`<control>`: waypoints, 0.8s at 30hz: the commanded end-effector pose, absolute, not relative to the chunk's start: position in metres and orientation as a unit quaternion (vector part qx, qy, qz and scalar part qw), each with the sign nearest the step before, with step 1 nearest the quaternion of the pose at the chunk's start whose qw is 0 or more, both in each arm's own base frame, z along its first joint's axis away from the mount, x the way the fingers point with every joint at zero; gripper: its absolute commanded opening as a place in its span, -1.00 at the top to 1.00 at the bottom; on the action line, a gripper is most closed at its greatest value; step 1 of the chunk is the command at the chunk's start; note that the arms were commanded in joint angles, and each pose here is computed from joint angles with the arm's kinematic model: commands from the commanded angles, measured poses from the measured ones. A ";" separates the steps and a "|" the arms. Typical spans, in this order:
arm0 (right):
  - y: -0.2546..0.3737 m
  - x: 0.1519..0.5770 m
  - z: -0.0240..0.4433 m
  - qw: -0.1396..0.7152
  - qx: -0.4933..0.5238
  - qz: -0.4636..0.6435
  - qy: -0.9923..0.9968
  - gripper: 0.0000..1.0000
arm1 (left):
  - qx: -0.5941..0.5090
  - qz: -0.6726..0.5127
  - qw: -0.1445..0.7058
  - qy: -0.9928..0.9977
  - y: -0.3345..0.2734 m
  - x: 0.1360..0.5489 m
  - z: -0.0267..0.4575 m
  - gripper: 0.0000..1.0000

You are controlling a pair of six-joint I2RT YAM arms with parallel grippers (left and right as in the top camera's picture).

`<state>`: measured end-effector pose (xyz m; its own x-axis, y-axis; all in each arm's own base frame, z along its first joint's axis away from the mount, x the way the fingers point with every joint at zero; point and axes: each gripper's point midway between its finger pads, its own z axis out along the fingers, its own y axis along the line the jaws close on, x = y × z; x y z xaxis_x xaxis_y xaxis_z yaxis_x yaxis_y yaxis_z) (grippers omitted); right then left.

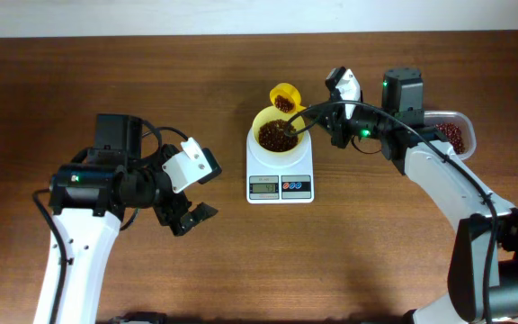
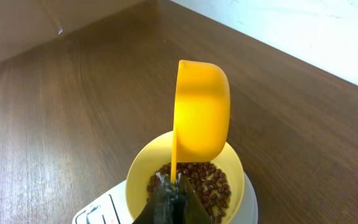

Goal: Scoop item into bowl and weigh 50g on scale

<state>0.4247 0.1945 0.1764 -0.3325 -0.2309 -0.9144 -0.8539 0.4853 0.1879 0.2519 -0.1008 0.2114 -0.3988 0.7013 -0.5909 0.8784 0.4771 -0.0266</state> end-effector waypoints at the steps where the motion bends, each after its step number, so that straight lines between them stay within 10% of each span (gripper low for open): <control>1: 0.198 0.425 0.178 0.447 -0.375 0.352 0.731 0.92 | 0.486 -0.171 0.270 0.814 -0.101 0.250 0.215 -0.98; 24: 0.187 0.427 0.160 0.429 -0.370 0.310 0.764 0.92 | 0.486 -0.171 0.270 0.814 -0.101 0.250 0.215 -0.98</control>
<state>0.4261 0.1850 0.1576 -0.3739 -0.2901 -0.8809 -0.8235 0.5408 0.1714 0.2519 -0.1008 0.2114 -0.3988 0.7013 -0.5909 0.8784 0.4771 -0.0266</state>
